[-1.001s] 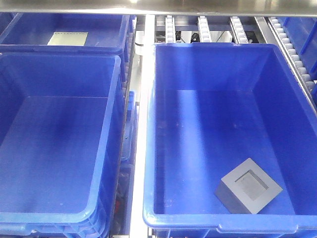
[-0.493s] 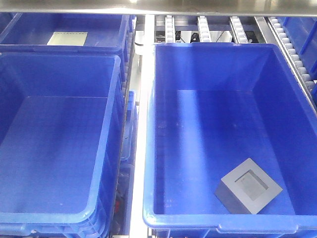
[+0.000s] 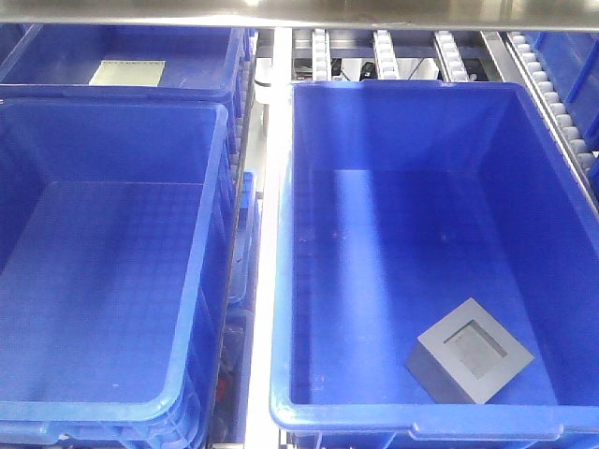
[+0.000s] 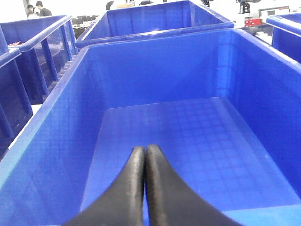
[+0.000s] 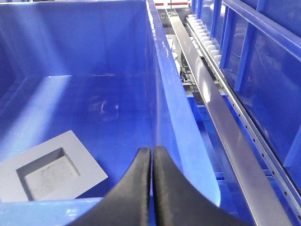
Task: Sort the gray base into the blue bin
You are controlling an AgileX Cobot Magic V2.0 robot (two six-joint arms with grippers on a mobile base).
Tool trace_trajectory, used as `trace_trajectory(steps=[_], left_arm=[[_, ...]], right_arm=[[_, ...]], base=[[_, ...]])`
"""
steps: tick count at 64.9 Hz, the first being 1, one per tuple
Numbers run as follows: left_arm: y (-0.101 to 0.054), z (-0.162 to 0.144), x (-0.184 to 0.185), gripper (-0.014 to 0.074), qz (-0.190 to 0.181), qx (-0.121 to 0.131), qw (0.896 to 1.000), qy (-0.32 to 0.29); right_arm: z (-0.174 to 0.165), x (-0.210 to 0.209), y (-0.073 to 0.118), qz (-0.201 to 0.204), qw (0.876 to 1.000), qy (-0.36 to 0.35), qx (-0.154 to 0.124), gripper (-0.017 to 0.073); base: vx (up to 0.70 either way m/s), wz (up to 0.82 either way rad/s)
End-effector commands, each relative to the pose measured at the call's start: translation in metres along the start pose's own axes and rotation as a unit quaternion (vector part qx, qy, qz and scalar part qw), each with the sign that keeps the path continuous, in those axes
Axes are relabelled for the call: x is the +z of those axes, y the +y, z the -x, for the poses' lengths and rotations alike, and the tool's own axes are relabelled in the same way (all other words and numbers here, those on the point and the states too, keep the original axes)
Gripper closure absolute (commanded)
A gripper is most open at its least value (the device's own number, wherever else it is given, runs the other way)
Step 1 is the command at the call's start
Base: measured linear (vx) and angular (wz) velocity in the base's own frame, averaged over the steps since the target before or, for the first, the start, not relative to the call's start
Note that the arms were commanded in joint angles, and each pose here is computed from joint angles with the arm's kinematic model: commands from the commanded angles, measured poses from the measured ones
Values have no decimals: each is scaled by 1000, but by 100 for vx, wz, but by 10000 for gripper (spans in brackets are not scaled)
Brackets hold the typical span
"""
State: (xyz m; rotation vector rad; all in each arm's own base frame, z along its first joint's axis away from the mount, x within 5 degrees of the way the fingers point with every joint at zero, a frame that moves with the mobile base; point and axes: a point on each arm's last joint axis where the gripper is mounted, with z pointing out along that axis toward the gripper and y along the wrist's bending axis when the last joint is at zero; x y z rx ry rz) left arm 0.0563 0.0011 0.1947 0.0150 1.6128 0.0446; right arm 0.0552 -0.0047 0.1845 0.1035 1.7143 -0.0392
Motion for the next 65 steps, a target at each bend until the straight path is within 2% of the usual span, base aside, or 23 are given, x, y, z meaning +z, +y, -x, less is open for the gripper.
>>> trace_trajectory(steps=[1,65], left_arm=[[0,14,-2,601,1,-6,999,-52],[0,14,-2,600,1,-6,999,-53]], right_arm=[[6,0,0,0,999,-37,-4,564],[6,0,0,0,999,-37,-4,564]], base=[[0,0],[0,0]])
